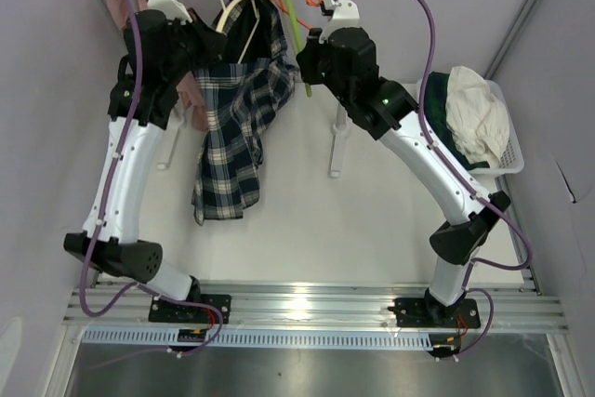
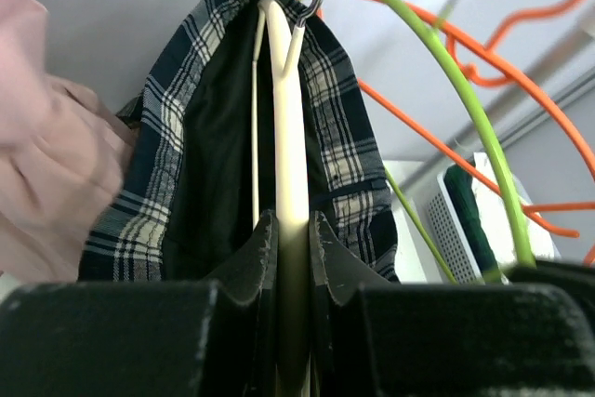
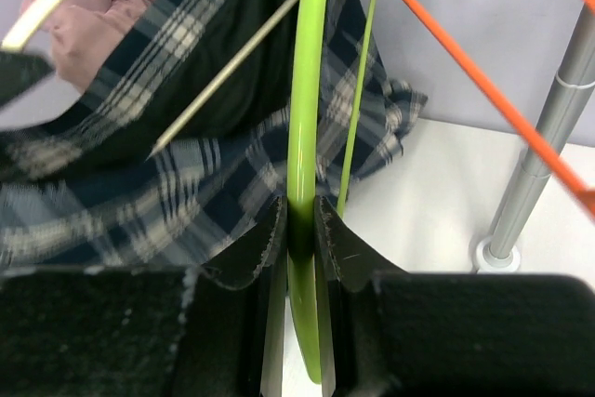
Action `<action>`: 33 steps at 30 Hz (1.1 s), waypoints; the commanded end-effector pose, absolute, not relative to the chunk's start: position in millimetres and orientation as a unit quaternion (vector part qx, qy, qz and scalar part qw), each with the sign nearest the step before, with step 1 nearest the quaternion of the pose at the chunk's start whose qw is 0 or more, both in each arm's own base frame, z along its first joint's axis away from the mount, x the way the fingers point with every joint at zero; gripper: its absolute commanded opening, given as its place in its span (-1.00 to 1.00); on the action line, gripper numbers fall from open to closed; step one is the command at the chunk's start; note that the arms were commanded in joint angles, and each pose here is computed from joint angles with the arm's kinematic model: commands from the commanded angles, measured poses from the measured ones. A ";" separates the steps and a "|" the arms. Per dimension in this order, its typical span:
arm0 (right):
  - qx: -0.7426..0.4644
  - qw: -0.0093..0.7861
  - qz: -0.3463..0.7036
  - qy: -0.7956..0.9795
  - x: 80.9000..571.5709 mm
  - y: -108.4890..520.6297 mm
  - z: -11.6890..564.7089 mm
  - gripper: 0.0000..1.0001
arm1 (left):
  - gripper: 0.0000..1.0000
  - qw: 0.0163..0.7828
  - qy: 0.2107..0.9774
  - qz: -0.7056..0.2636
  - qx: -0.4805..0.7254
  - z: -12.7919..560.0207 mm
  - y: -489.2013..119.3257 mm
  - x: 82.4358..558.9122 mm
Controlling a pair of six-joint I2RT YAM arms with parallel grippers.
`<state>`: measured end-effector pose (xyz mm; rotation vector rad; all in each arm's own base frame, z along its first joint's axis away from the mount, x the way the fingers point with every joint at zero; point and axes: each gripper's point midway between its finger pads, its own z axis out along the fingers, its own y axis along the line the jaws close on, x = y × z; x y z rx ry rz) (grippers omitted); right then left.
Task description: Place the skirt on the hanger
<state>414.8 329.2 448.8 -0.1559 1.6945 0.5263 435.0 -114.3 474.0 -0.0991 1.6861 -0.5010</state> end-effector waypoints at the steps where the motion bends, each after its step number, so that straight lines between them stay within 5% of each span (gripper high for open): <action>1: -0.058 0.643 0.241 0.725 416.1 326.0 464.8 -1.00 | -1.00 0.753 0.621 -0.206 -0.075 572.0 -95.0 384.0; 22: -0.056 0.637 0.235 0.731 424.4 319.7 456.5 -1.00 | -1.00 0.768 0.611 -0.184 -0.059 599.8 -124.5 352.9; 33: -0.062 0.638 0.243 0.728 423.4 321.4 460.7 -1.00 | -1.00 0.773 0.613 -0.146 -0.072 612.4 -81.3 414.4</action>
